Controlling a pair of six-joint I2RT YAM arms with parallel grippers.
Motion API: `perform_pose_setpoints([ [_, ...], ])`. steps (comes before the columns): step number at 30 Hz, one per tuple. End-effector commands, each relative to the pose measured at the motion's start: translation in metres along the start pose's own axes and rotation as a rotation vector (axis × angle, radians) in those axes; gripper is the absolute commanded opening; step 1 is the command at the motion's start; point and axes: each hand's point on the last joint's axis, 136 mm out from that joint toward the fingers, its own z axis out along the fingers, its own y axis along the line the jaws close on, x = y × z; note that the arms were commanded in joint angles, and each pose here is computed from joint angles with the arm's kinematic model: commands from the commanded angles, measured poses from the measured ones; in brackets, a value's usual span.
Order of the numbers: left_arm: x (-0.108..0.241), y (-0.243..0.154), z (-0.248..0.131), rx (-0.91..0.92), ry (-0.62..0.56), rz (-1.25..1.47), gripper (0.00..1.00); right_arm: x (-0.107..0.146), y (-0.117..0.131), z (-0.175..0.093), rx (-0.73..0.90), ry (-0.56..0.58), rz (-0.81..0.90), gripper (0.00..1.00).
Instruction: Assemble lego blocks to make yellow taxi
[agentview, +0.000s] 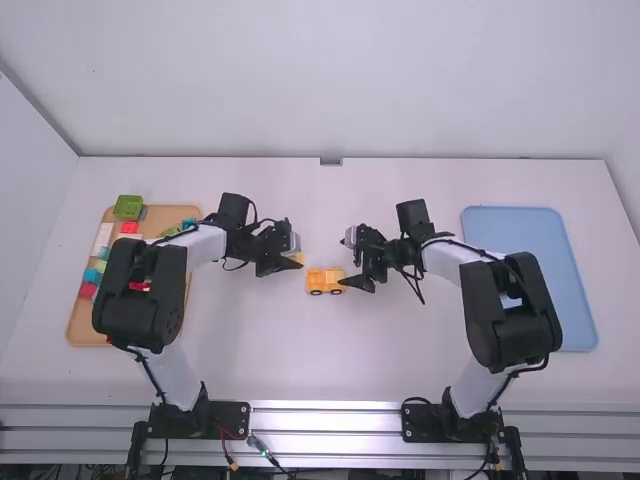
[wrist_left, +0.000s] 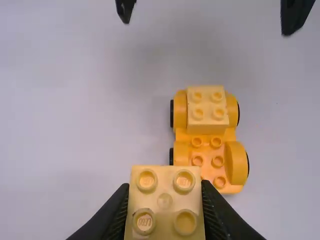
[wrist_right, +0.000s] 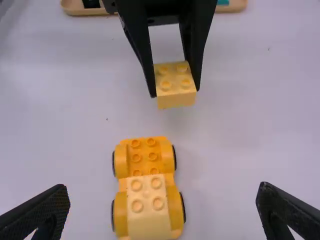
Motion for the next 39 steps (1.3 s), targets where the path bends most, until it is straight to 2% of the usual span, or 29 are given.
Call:
perform_pose_setpoints([
  [1, -0.016, -0.004, -0.001, 0.014, -0.061, 0.016, 0.05, -0.001, 0.016, 0.005, -0.023, -0.060, 0.019, 0.99],
  [6, -0.020, -0.016, 0.015, 0.034, -0.067, 0.049, 0.02, 0.001, 0.024, 0.015, 0.032, -0.117, 0.000, 0.99],
  [10, -0.025, -0.021, 0.022, 0.042, -0.081, 0.018, 0.02, 0.011, 0.023, 0.023, 0.045, -0.083, 0.034, 0.99],
  [14, -0.024, -0.023, 0.023, 0.043, -0.091, 0.016, 0.02, 0.022, 0.014, 0.033, -0.006, -0.116, 0.080, 0.99],
  [21, -0.028, -0.026, 0.026, 0.043, -0.131, -0.037, 0.02, 0.031, 0.007, 0.036, -0.107, -0.212, 0.107, 0.99],
  [39, -0.018, -0.030, 0.033, 0.002, -0.143, -0.087, 0.02, 0.057, 0.008, 0.067, -0.059, -0.004, 0.143, 1.00],
])
